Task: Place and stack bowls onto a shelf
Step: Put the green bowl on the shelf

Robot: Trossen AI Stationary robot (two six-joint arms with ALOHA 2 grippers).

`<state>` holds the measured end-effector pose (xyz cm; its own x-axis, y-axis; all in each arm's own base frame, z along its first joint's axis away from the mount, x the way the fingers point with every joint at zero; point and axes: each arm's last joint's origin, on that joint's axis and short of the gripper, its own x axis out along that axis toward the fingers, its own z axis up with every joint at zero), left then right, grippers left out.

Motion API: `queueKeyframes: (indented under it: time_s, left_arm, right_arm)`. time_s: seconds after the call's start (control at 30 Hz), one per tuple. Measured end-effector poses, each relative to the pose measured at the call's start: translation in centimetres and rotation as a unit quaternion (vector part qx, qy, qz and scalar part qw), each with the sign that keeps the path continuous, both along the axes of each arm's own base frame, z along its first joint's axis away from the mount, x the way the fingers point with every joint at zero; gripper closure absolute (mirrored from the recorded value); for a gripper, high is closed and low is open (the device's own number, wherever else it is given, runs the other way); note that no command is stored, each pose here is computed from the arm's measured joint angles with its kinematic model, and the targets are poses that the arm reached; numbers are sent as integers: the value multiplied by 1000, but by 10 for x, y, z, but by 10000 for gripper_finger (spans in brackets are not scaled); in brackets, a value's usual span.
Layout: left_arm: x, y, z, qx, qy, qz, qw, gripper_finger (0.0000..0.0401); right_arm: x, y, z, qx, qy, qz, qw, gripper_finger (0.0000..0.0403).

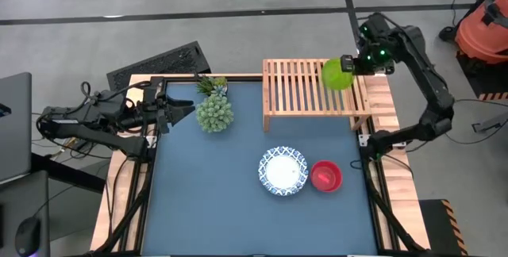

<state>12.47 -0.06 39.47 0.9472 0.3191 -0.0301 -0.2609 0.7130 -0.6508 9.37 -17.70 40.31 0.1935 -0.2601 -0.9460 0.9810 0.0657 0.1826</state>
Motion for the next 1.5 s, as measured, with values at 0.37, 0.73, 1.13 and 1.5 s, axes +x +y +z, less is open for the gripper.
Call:
queueKeyframes:
  time_s: [0.37,0.73,1.13,1.5]
  left_arm:
    - [0,0,0,1,0,0,1000,205]
    - [0,0,0,-11,-4,1,1000,205]
    - [0,0,0,-11,-4,3,1000,205]
    - [0,0,0,-3,-1,3,1000,205]
  right_arm:
    - [1,-7,-4,8,13,-101,995,386]
    - [9,-22,-25,48,36,-159,985,386]
    - [9,-25,-58,89,94,-162,978,358]
    - [3,-17,-50,60,103,-151,981,325]
